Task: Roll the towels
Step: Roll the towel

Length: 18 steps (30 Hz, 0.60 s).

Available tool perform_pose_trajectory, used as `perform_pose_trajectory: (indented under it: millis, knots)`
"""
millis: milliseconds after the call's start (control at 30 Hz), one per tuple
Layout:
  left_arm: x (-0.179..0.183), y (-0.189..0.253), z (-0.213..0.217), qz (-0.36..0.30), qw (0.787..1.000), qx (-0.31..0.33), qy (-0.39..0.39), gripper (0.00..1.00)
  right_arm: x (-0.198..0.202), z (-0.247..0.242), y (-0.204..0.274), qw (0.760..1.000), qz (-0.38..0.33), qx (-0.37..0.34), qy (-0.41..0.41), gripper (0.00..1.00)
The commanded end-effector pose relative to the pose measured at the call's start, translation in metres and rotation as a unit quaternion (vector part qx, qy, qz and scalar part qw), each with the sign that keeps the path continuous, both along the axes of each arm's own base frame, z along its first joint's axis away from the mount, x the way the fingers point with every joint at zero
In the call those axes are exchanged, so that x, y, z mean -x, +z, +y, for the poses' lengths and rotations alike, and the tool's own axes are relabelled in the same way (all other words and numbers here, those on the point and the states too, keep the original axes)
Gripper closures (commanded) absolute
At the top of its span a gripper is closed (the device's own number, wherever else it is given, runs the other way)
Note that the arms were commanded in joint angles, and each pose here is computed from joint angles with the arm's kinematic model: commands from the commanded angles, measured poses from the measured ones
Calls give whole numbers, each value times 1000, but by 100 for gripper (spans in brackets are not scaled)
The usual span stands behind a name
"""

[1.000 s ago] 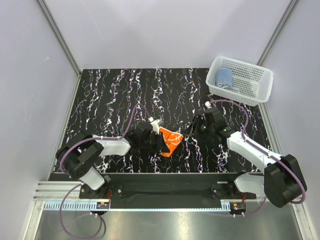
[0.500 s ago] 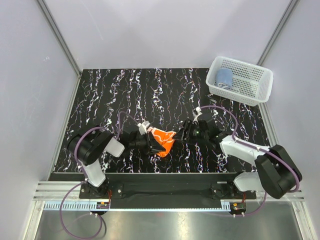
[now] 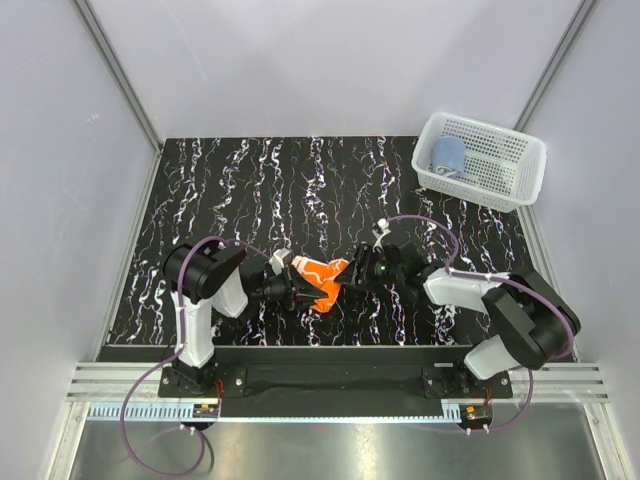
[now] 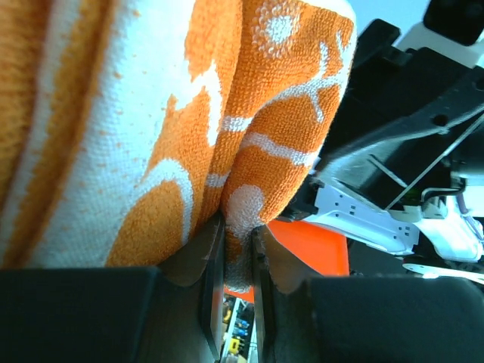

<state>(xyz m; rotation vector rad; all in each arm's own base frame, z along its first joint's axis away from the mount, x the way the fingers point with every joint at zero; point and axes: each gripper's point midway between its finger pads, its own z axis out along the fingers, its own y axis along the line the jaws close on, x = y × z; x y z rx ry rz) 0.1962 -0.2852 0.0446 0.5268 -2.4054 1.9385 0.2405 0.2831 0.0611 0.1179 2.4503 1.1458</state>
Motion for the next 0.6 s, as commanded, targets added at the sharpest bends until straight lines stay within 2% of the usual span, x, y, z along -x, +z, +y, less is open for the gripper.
perform_pose_trajectory:
  millis: [0, 333, 433, 500, 533, 567]
  knots:
    - [-3, 38, 0, -83, 994, 70, 1, 100, -7, 15, 2, 1000, -19, -18, 7, 43]
    - [-3, 43, 0, -91, 993, 75, -3, 100, -8, 42, -24, 1000, -10, -13, 15, 47]
    - [0, 39, 1, -88, 993, 72, -10, 100, -10, 42, -25, 1000, -12, -10, 7, 53]
    - [1, 38, 1, -93, 993, 70, -14, 99, -12, 40, -27, 1000, -9, 0, 1, 63]
    - [2, 36, 1, -90, 994, 67, -15, 96, -10, 37, -31, 1000, 0, 13, 0, 69]
    - [3, 35, 2, -89, 994, 63, -15, 87, -12, 36, -29, 1000, -2, 18, -2, 75]
